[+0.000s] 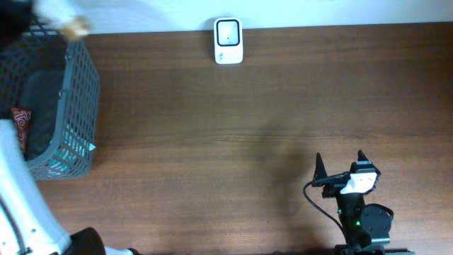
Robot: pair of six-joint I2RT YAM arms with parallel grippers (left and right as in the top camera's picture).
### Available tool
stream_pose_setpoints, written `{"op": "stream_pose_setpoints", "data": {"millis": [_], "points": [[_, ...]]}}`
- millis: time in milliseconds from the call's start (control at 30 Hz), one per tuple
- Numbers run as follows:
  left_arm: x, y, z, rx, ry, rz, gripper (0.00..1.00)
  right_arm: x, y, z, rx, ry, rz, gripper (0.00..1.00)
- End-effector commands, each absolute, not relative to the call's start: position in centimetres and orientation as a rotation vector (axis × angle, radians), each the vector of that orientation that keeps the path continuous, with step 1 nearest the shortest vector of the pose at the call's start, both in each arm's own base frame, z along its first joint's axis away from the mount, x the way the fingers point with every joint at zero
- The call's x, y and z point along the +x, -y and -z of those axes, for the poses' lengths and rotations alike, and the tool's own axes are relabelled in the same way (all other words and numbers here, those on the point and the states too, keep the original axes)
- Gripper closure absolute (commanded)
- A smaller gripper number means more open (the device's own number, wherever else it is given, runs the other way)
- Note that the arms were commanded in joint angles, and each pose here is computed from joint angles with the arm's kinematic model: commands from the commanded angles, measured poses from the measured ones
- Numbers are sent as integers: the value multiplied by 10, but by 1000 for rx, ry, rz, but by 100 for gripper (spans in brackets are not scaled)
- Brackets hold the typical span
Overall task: Scan the item barcode
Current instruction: 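Carry the tube with the left gripper and set it near the scanner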
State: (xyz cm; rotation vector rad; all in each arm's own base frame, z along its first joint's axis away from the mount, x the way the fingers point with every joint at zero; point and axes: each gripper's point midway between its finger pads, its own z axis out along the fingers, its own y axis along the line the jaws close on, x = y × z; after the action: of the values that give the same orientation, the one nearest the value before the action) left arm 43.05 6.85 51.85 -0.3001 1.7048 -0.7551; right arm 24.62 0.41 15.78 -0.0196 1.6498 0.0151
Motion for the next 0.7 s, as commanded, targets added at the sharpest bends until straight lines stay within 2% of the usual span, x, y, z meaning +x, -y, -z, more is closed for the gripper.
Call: {"op": "stream_pose_setpoints", "data": {"millis": [0, 100, 167, 267, 367, 433, 567, 667], "points": [[435, 46, -508, -108, -1809, 868, 100, 246, 0, -155, -1, -1653, -3, 1], [458, 75, -441, -272, -2013, 650, 100, 246, 0, -155, -1, -1653, -3, 2], [468, 108, -393, -275, -2158, 573, 100, 246, 0, -155, -1, -1653, -3, 1], [473, 157, -303, -222, -2423, 493, 100, 246, 0, -155, -1, -1653, -2, 1], [468, 186, -216, 16, -2659, 342, 100, 246, 0, -155, -1, -1653, -3, 1], [468, 194, -162, 58, -2778, 241, 100, 246, 0, -155, -1, -1653, -2, 1], [472, 193, -91, 70, -2894, 87, 100, 246, 0, -155, -1, -1653, -3, 1], [469, 192, -70, 74, -2940, 68, 100, 246, 0, -155, -1, -1653, -3, 1]]}}
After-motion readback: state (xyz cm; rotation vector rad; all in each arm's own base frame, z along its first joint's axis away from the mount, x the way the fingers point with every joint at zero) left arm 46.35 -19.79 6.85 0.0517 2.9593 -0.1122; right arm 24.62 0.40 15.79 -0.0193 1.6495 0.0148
